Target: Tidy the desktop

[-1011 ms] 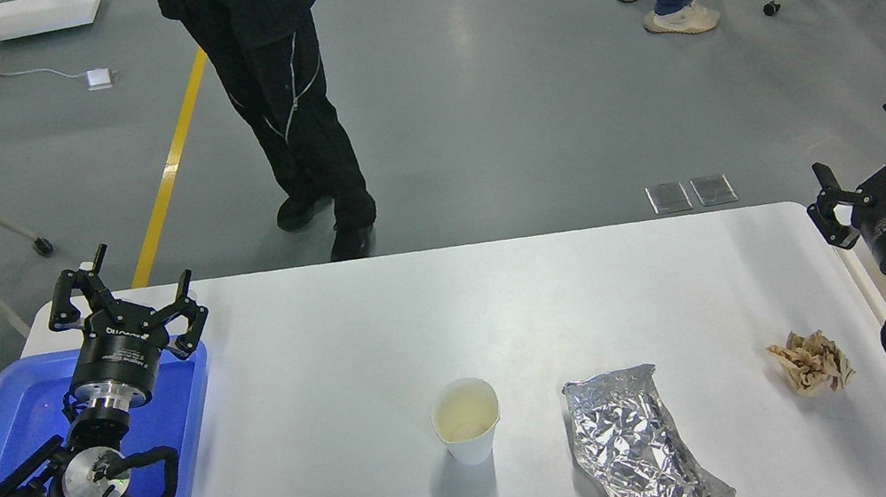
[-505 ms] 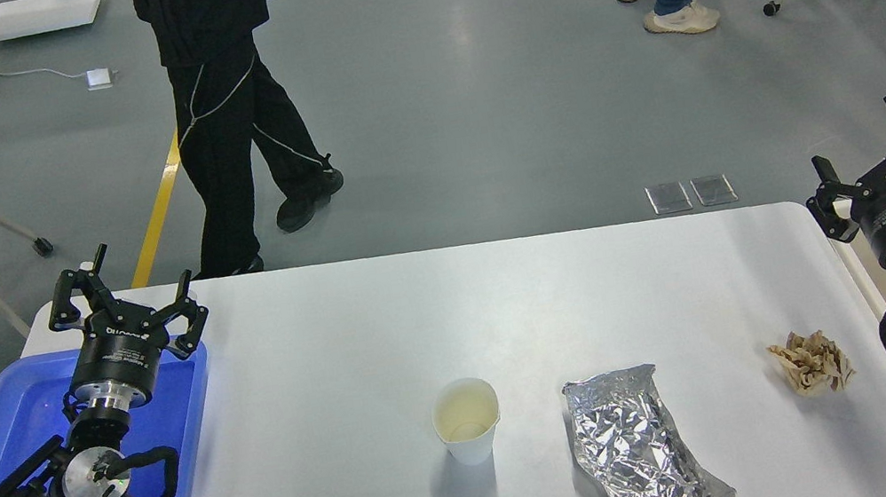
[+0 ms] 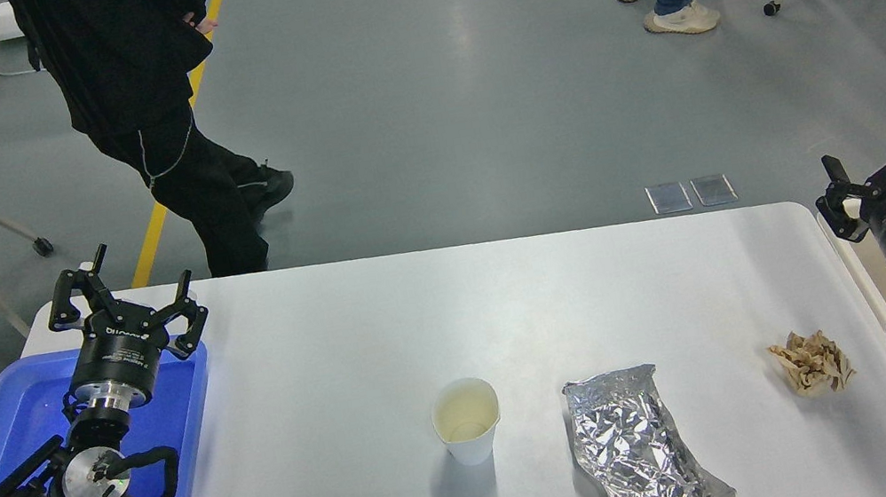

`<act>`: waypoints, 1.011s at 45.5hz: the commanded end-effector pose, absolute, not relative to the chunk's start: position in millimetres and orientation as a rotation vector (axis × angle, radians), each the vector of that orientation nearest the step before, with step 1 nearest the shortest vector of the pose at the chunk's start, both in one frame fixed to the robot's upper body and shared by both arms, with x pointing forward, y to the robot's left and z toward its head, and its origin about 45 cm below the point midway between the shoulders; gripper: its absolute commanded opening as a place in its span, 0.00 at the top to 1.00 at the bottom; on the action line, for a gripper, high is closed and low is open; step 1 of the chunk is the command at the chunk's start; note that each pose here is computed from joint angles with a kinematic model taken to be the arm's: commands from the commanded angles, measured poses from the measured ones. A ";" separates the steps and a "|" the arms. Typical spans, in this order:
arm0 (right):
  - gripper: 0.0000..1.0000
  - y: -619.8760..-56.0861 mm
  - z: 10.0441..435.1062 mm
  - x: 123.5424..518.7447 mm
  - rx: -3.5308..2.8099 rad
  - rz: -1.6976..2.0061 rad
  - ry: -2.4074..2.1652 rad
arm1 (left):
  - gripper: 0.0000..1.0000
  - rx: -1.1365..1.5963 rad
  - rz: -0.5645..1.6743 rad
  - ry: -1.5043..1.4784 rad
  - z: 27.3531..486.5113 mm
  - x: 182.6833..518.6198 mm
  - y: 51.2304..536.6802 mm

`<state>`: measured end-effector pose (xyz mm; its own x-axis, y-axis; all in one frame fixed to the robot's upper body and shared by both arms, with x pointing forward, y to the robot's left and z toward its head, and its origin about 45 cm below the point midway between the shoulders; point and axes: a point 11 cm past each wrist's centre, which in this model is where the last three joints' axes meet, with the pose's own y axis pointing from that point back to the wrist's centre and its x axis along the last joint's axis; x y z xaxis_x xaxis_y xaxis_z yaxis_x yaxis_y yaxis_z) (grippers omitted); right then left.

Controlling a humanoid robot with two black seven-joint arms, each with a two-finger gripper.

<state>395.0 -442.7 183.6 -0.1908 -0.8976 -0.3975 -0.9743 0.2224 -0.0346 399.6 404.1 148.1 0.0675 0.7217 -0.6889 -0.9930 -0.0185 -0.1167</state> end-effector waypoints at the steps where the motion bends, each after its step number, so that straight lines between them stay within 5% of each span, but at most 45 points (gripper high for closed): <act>1: 0.00 -443.9 180.3 393.1 -1.745 0.327 2.184 | 0.00 -0.688 1.458 0.503 148.1 399.6 404.1; 30: 0.00 -449.7 184.3 391.8 -1.848 0.278 2.217 | 0.00 -0.688 1.457 0.503 148.2 399.6 404.0; 46: 0.00 -492.9 232.1 394.9 -2.233 -0.037 2.361 | 0.00 -0.689 1.457 0.503 148.2 399.6 404.0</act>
<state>396.6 -464.0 204.5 -0.1136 -0.9843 -0.1354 -0.9935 0.1134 0.0091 399.6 404.0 148.2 0.0684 0.7214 -0.6892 -0.9929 -0.0179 -0.1173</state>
